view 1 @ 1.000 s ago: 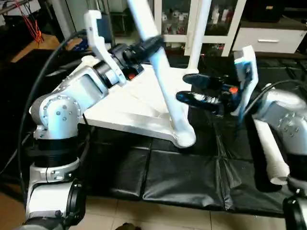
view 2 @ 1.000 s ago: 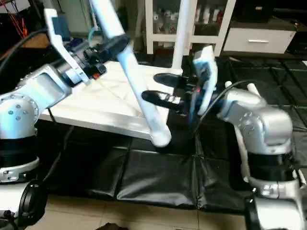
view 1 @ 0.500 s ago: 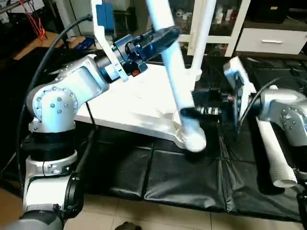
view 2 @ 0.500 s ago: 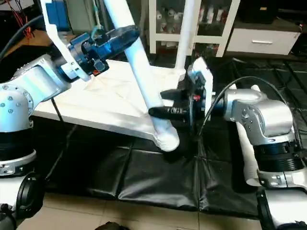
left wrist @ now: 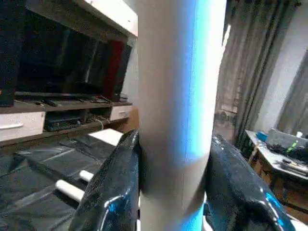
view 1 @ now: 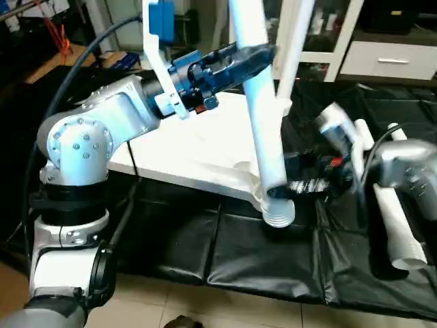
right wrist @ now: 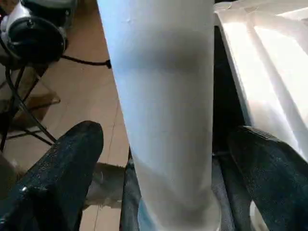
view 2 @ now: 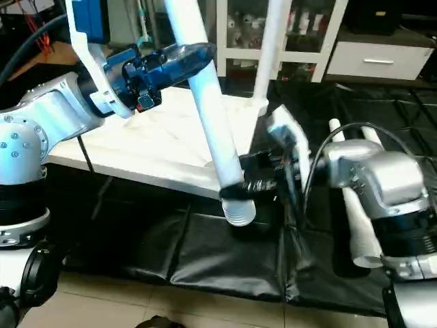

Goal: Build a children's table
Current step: Pick table leg

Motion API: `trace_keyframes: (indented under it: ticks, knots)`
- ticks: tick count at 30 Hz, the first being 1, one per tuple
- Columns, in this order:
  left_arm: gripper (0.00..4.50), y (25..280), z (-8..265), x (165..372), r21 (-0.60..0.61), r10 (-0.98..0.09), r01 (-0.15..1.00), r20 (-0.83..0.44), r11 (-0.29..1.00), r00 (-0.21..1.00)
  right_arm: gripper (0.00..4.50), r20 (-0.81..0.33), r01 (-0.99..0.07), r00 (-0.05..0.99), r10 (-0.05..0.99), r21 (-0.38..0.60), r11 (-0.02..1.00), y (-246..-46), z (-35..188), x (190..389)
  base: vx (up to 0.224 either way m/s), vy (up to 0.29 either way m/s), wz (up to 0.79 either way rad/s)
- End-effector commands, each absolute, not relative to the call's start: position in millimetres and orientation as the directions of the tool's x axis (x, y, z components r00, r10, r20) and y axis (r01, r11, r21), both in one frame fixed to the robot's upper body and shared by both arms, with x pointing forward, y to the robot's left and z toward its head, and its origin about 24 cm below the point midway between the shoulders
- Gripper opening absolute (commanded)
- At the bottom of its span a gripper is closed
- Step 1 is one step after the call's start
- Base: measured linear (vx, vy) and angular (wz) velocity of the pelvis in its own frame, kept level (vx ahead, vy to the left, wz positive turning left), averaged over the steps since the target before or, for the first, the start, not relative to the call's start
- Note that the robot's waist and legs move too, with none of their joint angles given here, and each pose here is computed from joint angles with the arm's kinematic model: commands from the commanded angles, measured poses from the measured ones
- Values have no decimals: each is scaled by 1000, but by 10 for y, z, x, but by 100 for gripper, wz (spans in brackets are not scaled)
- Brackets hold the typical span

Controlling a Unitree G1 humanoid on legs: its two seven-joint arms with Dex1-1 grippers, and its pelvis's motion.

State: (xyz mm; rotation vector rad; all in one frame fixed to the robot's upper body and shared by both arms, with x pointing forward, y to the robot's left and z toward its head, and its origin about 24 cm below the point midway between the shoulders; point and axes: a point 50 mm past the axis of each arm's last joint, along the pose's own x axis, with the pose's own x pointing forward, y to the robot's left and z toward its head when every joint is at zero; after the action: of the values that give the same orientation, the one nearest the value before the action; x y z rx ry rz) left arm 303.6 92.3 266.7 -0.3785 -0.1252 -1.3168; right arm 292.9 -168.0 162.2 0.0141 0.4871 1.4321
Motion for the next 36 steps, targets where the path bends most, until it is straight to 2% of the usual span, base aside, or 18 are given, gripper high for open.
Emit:
trace_keyframes:
  ticks: [1,10,23,26,33,36]
  knots:
    - [161,909,2709,3026,-176,-929,967,290,185,230,450,-339,-958,28,940,259,122,-1662,1625,2889,0,0,0]
    - [161,878,2709,3000,-164,-940,973,278,159,200,450,-312,-960,39,949,253,123,-1602,1595,2902,0,0,0]
    - [161,880,2713,2999,-156,-941,974,271,164,202,325,-349,-961,42,936,243,133,-1569,1481,2902,0,0,0]
    - [161,877,2718,2999,-155,-941,974,271,164,202,316,-347,-960,44,937,245,136,-1558,1469,2908,0,0,0]
    - [161,866,2723,3010,-159,-938,973,278,167,207,247,-344,-960,32,939,252,125,-1531,1440,2881,0,0,0]
    - [161,864,2726,3013,-159,-938,973,278,168,207,237,-340,-959,28,940,256,121,-1519,1434,2874,0,0,0]
